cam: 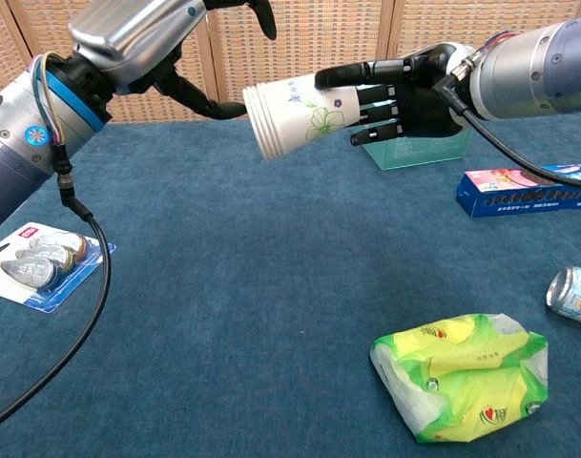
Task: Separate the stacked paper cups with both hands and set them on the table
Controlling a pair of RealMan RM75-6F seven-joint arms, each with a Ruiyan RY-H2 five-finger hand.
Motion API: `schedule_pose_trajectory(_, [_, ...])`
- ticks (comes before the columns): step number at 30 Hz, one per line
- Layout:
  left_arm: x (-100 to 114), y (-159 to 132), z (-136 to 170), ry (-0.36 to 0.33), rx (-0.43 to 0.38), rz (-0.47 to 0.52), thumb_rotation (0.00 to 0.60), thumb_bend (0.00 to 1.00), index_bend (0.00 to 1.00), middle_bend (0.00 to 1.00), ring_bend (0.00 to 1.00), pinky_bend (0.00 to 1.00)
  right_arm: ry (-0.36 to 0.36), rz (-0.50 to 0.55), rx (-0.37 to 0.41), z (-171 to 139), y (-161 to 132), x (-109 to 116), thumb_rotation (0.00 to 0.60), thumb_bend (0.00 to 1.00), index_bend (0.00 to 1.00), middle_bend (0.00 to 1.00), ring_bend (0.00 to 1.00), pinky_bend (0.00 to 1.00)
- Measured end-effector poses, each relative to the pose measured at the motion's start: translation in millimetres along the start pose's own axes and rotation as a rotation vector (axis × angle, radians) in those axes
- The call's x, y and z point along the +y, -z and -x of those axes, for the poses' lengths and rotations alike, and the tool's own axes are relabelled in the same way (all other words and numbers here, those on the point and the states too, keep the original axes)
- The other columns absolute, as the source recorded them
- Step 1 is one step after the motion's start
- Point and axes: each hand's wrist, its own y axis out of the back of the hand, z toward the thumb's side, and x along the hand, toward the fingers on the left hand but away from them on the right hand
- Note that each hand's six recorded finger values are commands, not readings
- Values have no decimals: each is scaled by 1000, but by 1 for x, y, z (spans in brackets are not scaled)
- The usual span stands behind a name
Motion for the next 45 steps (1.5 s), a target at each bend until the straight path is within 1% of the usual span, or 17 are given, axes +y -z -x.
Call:
schedule_pose_trajectory(5, [-5,-6,-5,-5,-7,-1,600,225,408,0,0,0,0,0,-2,-1,1,3,600,525,521,571,450,640])
schedule_pose_trajectory(9, [-8,-9,-8,-11,-9,-3,600,308,409,0,0,0,2,-1,0,-2,0,5,600,526,521,571,450,640])
schedule_pose_trajectory(13, [-10,-11,-10,-21,-6,-17,600,349,421,0,0,0,6,-10,1,-3,1,8,600,526,521,571,450,640])
schedule_pose_trajectory(22, [-14,-15,-13,-41,-5,-20,600,385,477,0,0,0,10,-26,-1,-3,2,14,600,526,521,571,450,640])
schedule_pose_trajectory(26, [-15,-16,-14,-38,-11,-22,600,440,508,0,0,0,7,-26,-2,-3,2,14,600,526,521,571,450,640])
schedule_pose_trajectory(29, [-16,-18,-14,-35,-15,-21,600,448,530,0,0,0,6,-28,-3,-4,2,14,600,527,521,571,450,640])
schedule_pose_trajectory(34, [-17,-20,-16,-34,-21,-17,600,479,617,0,0,0,5,-28,-4,-4,3,15,600,526,521,571,450,640])
schedule_pose_trajectory(36, [-17,-21,-16,-35,-23,-18,600,484,635,0,0,0,5,-28,-4,-4,3,16,600,526,521,571,450,640])
schedule_pose_trajectory(45, [-16,-19,-17,-37,-19,-29,600,484,673,0,0,0,12,-27,-1,-6,2,20,600,527,521,571,450,640])
